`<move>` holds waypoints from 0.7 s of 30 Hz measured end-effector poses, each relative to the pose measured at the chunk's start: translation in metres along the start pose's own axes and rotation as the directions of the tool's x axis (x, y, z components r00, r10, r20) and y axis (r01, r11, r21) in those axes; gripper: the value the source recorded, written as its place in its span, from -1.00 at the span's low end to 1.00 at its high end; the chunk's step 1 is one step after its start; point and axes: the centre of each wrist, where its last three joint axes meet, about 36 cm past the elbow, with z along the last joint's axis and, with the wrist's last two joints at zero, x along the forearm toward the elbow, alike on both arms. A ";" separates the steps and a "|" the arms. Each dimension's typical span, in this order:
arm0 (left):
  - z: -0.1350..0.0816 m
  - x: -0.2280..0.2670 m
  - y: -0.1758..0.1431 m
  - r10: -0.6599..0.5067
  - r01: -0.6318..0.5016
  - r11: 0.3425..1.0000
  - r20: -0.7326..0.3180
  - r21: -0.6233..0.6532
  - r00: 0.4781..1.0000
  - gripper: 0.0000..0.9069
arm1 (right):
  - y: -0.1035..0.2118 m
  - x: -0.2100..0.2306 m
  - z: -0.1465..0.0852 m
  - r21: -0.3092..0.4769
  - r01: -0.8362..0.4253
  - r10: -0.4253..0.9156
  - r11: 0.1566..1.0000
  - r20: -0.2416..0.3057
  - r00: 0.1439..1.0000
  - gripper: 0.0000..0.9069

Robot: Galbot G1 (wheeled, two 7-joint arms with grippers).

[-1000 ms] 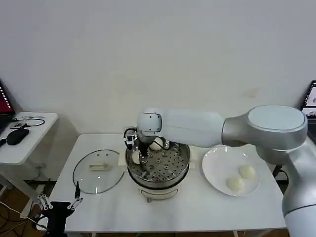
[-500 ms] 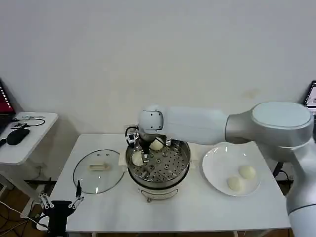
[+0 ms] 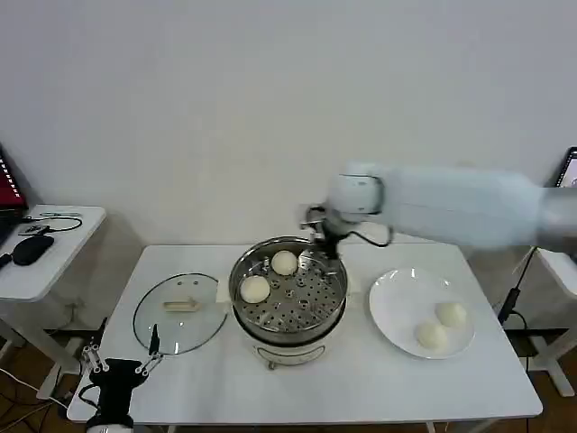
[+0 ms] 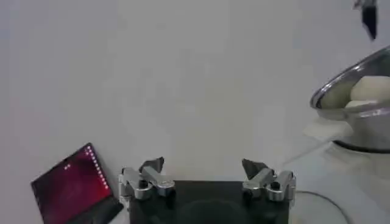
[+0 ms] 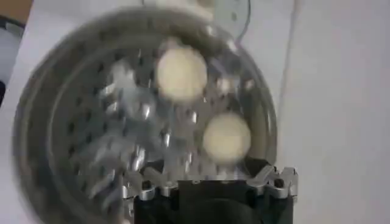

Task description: Take steamed baozi put them in steamer then cover it.

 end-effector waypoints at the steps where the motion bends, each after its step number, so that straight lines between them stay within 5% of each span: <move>1: 0.001 0.000 -0.001 0.005 -0.005 1.000 -0.002 -0.001 1.000 1.00 | 0.006 0.003 0.013 -0.001 -0.001 0.001 1.000 -0.003 1.000 1.00; 14: 0.017 0.005 -0.010 0.047 -0.048 0.999 -0.034 -0.023 0.998 1.00 | 0.109 0.005 0.151 -0.003 -0.006 0.006 1.000 -0.018 1.000 1.00; 21: 0.022 0.010 -0.013 0.057 -0.059 0.998 -0.043 -0.037 0.997 1.00 | 0.149 -0.007 0.189 -0.005 -0.002 0.001 1.000 -0.075 0.997 1.00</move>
